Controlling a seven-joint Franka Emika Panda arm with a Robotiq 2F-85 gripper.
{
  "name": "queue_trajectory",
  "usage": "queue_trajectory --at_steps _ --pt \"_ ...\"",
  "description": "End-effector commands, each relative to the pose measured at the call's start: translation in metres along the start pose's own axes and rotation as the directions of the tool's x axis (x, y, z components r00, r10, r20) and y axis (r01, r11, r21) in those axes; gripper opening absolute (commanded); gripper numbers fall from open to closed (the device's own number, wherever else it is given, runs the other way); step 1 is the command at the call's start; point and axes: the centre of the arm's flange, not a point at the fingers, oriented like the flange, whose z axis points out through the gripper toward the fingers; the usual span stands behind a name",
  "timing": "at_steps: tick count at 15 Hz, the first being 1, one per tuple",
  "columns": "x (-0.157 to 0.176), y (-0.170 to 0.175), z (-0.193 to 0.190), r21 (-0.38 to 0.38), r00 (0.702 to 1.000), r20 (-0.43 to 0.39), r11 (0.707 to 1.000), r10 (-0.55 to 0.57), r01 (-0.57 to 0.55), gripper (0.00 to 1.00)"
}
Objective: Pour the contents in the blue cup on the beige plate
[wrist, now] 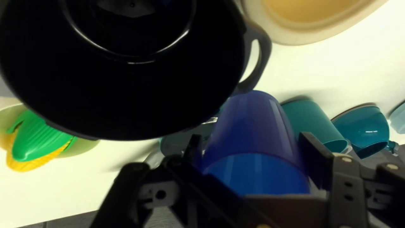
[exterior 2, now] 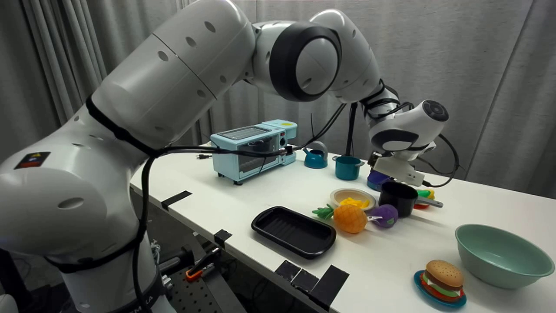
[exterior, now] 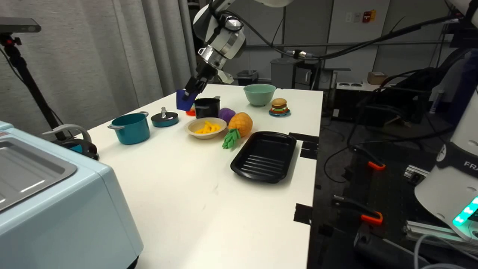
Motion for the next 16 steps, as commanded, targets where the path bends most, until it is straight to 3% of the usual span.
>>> queue_trajectory --at_steps 1,9,16 --pt "-0.0071 -0.0008 -0.0021 -0.003 1.0 -0.005 1.0 -0.02 0.02 0.52" --pt "-0.0101 0.0031 -0.001 -0.053 0.999 0.005 0.997 -0.047 0.048 0.52" --pt "-0.0022 0.0042 -0.0016 -0.114 0.994 -0.09 0.992 -0.064 0.054 0.52"
